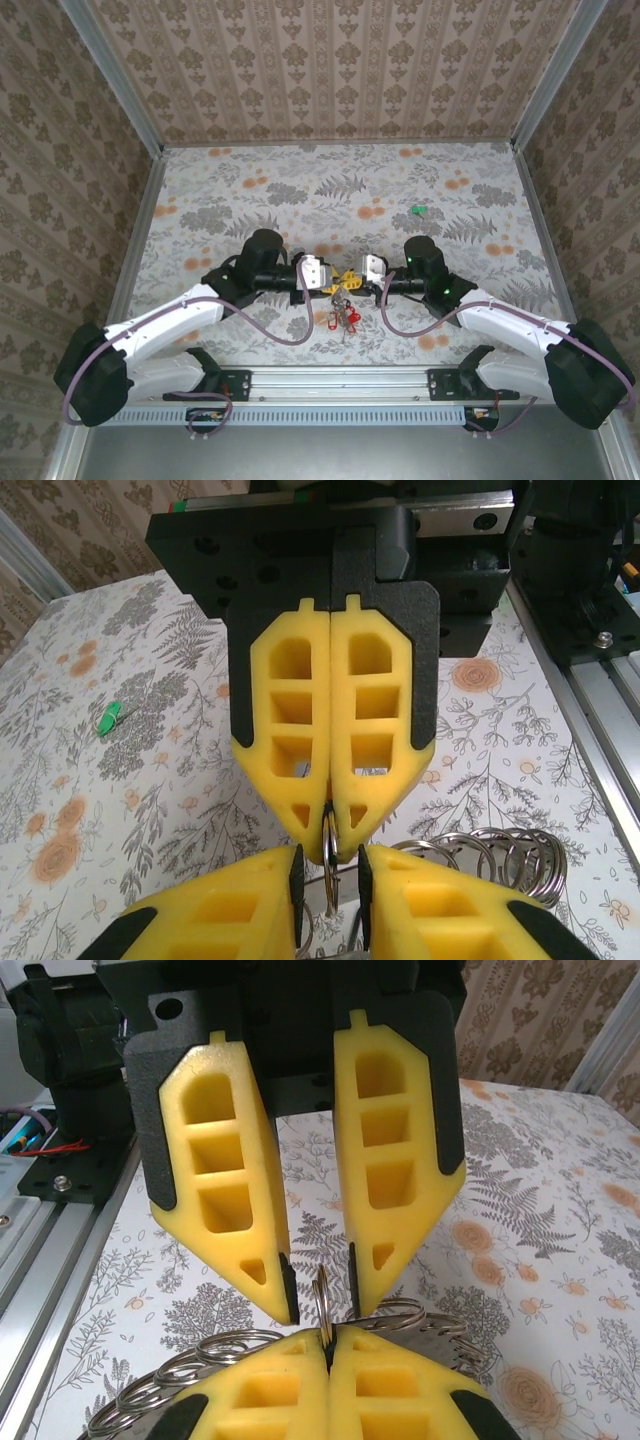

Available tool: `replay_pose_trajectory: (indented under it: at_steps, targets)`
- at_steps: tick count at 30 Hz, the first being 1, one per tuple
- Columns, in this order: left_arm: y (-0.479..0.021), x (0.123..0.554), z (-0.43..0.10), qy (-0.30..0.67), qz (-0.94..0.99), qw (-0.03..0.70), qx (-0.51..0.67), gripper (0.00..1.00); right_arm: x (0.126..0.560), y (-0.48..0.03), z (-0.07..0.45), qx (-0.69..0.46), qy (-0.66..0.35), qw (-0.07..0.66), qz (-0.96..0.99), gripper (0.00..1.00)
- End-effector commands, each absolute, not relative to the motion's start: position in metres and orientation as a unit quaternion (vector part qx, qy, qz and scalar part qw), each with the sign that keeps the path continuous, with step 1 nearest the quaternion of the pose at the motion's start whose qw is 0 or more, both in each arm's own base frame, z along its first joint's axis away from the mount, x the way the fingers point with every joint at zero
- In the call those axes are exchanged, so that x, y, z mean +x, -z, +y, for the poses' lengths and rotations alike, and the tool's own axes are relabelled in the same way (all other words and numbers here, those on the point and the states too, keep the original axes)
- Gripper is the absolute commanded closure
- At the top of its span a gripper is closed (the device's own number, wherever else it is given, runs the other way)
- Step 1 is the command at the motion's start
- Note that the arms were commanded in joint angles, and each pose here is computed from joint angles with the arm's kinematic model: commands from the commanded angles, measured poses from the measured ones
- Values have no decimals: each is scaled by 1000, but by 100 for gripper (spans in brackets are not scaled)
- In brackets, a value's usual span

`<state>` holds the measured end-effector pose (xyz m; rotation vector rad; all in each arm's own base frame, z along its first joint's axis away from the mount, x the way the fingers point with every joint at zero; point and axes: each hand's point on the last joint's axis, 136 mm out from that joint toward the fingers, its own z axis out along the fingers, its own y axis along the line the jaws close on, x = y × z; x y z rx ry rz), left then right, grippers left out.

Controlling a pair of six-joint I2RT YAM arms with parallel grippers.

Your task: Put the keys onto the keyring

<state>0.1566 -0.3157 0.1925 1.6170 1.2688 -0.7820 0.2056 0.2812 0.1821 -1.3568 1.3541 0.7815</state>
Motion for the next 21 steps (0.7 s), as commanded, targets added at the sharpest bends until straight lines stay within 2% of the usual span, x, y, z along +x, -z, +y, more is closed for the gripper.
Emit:
replay_pose_trajectory:
  at_steps: [1, 5, 21]
  targets:
    - [-190, 153, -318, 336, 512, 447, 652, 76, 204, -206, 286, -567, -337, 535, 528, 100]
    - [-184, 155, -318, 336, 519, 439, 652, 83, 204, -205, 286, -568, -337, 533, 529, 100]
    - [-174, 159, -313, 318, 535, 441, 647, 79, 207, -200, 282, -565, -325, 534, 539, 100]
